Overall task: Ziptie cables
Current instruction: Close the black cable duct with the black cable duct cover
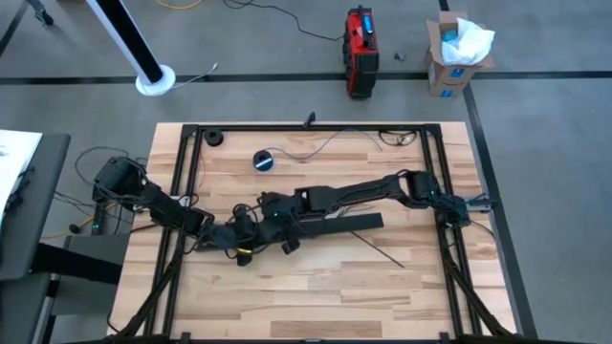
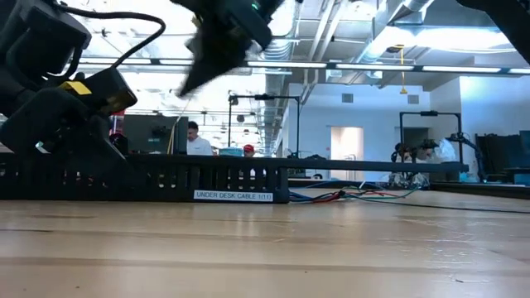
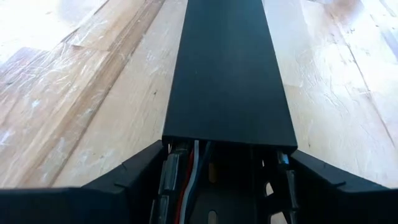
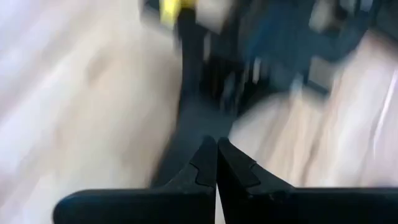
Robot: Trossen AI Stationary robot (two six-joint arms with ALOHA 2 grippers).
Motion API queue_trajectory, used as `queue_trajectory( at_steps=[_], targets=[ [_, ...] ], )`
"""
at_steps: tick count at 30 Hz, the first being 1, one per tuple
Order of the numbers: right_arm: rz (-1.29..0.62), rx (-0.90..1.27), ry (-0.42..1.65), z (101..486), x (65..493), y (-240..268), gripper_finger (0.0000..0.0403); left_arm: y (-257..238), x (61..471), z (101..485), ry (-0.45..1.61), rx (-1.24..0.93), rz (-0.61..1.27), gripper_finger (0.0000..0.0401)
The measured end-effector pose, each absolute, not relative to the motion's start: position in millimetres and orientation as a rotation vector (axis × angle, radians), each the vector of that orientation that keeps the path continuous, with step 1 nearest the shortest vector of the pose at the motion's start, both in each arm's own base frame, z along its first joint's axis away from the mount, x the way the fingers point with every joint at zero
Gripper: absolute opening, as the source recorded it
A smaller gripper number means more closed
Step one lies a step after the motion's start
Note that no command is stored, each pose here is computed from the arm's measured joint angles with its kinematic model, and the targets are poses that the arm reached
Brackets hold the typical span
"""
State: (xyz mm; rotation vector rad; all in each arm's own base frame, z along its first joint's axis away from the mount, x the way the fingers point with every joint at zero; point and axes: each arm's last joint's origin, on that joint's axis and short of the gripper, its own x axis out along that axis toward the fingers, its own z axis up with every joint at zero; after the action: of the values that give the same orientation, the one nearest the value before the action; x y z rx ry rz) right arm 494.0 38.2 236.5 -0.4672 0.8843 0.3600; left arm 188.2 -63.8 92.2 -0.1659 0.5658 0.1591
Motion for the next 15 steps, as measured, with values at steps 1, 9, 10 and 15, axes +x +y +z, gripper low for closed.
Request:
queue_trajectory(
  at_steps=[1,9,10,15],
  targets=[
    [0.342,-0.484,0.943,234.4,490.0,37.9,0.0,-63.3,188.4,92.2,0.567,-0.168,0.156,0.0244],
    [0.347,-0.547,1.2,212.6,469.0,47.0,0.0,-62.1,189.5,92.5,0.574,-0.181,0.138,0.0244],
    [0.359,-0.554,1.217,206.3,467.4,48.5,0.0,-62.1,189.5,92.4,0.574,-0.181,0.138,0.0244],
    [0.387,-0.561,1.194,188.1,466.6,53.6,0.0,-62.2,189.6,92.6,0.576,-0.181,0.133,0.0245]
  ],
)
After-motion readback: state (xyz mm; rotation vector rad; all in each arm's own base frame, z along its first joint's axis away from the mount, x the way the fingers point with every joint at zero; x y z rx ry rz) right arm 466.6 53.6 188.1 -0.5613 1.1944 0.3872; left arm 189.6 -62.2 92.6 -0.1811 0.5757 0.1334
